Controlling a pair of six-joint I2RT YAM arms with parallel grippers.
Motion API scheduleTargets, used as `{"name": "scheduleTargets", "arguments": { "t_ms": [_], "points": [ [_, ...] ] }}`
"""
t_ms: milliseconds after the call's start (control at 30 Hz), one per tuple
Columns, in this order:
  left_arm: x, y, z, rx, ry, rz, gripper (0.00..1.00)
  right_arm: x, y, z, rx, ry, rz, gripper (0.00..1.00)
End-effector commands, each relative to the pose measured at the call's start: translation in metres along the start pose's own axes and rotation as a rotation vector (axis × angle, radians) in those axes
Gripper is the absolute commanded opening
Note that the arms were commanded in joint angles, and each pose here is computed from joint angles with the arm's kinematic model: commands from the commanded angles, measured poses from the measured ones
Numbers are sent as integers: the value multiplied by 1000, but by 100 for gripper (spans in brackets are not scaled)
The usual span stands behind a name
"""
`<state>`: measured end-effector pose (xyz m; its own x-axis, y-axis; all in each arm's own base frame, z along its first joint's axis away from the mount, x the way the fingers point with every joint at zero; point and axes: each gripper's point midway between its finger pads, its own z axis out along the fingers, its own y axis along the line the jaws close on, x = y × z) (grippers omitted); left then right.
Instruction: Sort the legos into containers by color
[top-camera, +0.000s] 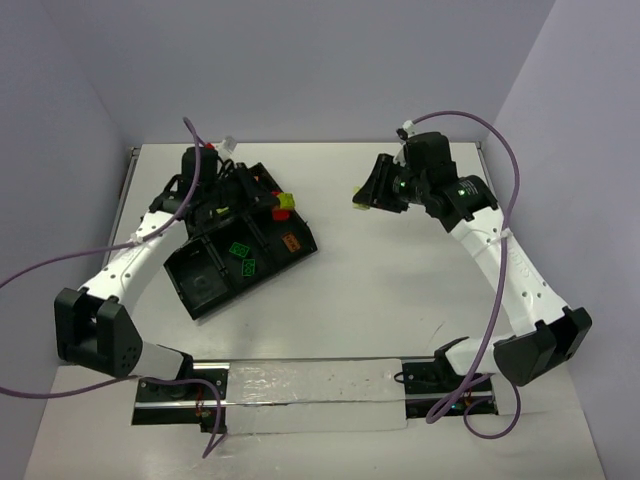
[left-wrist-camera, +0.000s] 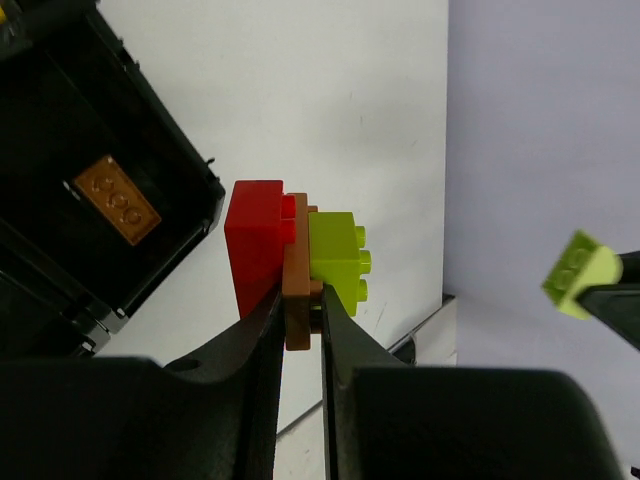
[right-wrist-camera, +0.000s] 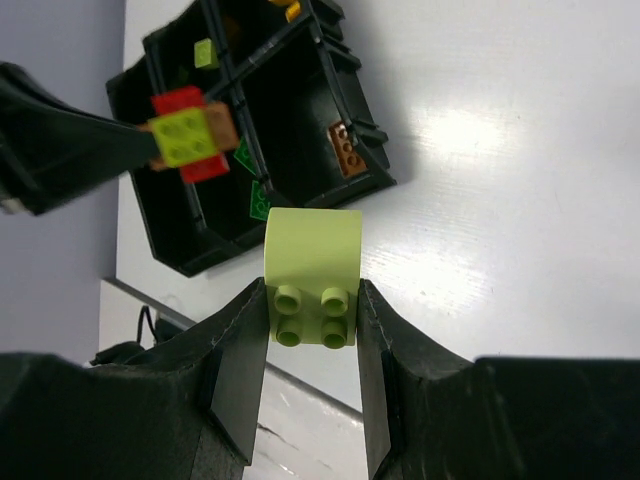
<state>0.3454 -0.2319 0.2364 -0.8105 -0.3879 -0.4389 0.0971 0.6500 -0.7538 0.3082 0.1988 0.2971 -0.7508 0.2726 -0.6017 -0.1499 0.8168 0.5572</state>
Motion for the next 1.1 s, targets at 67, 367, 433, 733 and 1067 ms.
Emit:
{"name": "scheduleTargets", "arguments": {
  "t_ms": [67,367,433,733,1067],
  "points": [
    [8,-41,-5,106,39,82,0,8,-15,7,45,-1,18,0],
    [100,-58,77,130,291,128,0,-19,-30,-30,144,-140,14,0],
    [110,-57,91,116,320,149,0,-20,-34,-34,157,-155,21,0],
    [144,-41,143,69,440,198,0,-17,-37,-38,163,-152,40,0],
    [157,-15,163,-17,504,237,46,-7,-38,-28,145,-111,52,0]
  ]
}}
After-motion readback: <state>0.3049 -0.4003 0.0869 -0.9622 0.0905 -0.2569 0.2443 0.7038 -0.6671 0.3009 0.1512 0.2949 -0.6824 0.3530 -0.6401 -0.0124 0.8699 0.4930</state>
